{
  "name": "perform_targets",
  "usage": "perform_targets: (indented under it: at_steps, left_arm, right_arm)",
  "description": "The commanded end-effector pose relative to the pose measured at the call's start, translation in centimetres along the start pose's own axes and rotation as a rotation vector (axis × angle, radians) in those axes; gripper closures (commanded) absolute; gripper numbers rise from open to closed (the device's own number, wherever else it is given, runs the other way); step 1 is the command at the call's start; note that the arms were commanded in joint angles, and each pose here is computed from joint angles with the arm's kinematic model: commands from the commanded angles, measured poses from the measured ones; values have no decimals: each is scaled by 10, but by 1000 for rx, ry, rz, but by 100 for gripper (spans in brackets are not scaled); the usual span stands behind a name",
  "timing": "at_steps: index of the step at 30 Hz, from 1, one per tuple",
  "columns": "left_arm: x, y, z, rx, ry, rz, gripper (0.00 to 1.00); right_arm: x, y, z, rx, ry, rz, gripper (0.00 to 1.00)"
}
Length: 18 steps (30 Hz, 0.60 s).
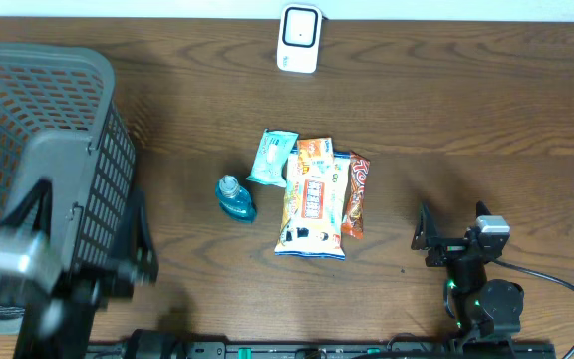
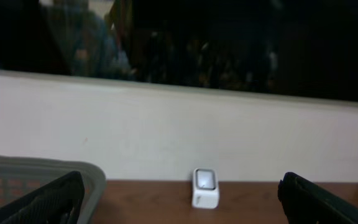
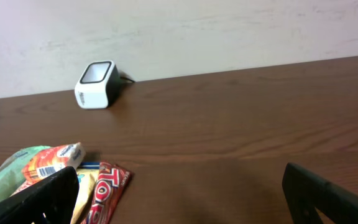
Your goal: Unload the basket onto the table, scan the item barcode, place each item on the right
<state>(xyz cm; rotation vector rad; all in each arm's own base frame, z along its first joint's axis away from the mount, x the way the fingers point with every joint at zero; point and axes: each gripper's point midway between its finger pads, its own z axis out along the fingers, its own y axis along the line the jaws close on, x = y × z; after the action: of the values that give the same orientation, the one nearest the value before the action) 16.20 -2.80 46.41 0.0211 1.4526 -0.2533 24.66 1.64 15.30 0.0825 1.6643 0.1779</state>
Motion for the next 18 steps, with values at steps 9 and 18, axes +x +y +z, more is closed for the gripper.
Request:
perform_targets:
  at_steps: [9,18]
  left_arm:
    - [-13,-42,-96,205,-196,37,0]
    - [-21,-44,-112,191,-265,60,0]
  right_arm:
    - [1,0,0,0,4,-15,1]
    - [1,0,0,0,4,-15,1]
